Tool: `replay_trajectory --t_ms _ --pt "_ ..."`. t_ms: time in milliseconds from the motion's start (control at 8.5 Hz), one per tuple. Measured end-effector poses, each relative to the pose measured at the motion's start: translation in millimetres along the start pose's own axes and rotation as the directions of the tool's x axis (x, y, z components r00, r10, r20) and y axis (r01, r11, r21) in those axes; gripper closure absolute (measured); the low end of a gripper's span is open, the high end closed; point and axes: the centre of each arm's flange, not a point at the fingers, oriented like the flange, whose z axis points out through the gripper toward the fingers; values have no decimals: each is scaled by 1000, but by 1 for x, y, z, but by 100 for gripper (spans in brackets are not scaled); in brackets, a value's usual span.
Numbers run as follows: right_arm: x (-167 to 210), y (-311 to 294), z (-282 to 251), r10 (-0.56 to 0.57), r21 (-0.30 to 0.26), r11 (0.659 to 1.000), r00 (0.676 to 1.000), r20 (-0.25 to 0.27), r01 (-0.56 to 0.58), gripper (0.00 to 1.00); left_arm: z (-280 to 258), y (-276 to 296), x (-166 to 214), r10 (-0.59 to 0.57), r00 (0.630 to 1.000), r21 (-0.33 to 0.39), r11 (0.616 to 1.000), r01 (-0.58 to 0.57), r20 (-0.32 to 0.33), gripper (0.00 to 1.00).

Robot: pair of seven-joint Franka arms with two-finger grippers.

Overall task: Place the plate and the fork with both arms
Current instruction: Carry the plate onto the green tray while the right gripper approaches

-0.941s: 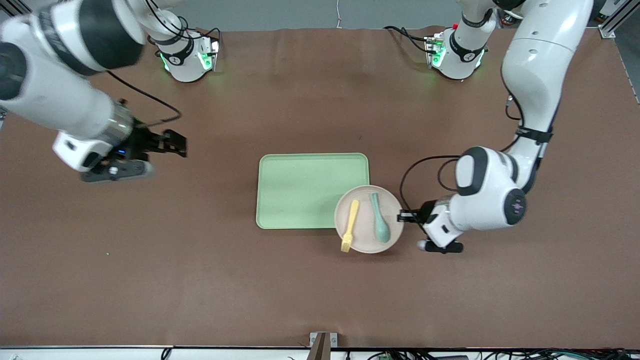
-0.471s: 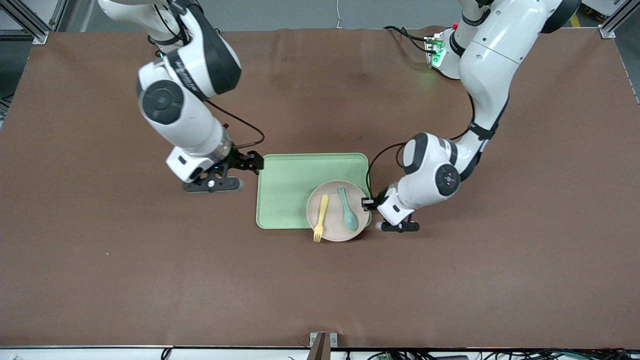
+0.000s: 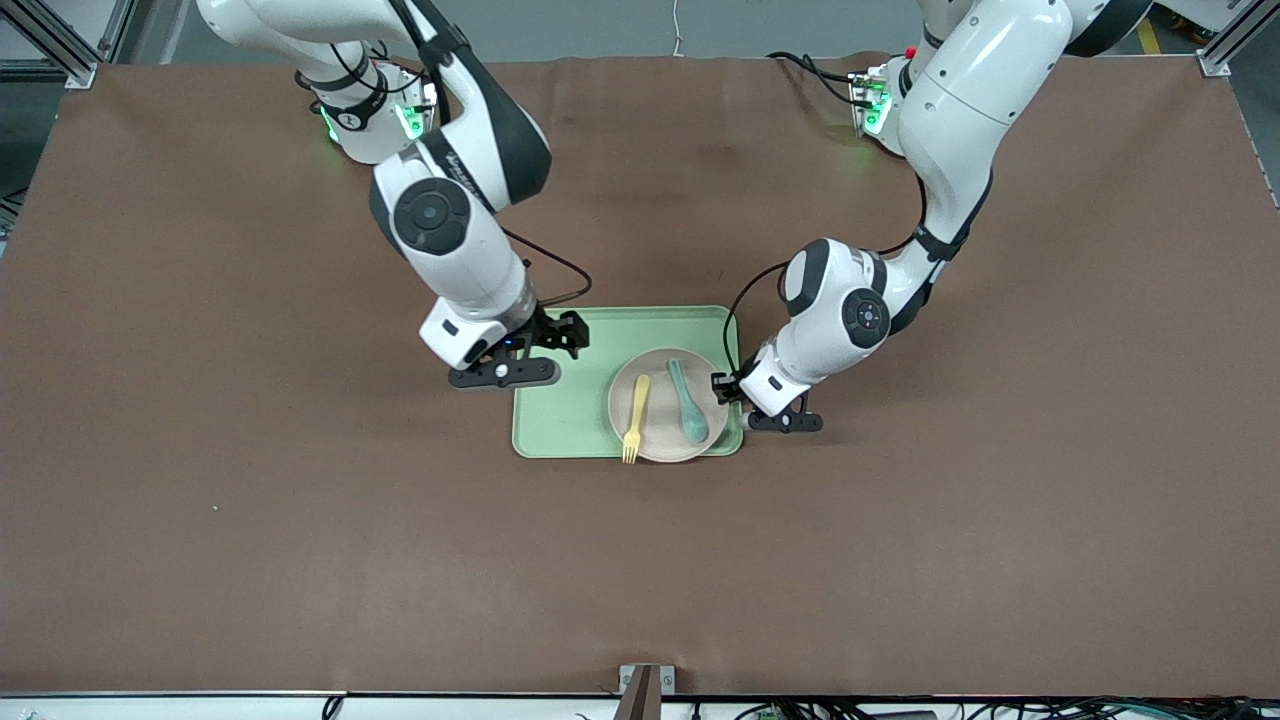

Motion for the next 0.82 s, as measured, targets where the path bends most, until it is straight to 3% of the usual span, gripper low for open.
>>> replay_trajectory --t_ms 471,824 --pt "-9 -41 53 -21 43 999 996 -89 25 3 7 4 -15 12 1000 2 1000 -12 28 91" --pt "-19 -60 118 -2 59 998 992 -126 10 11 -45 10 7 9 998 -25 1000 -11 -65 37"
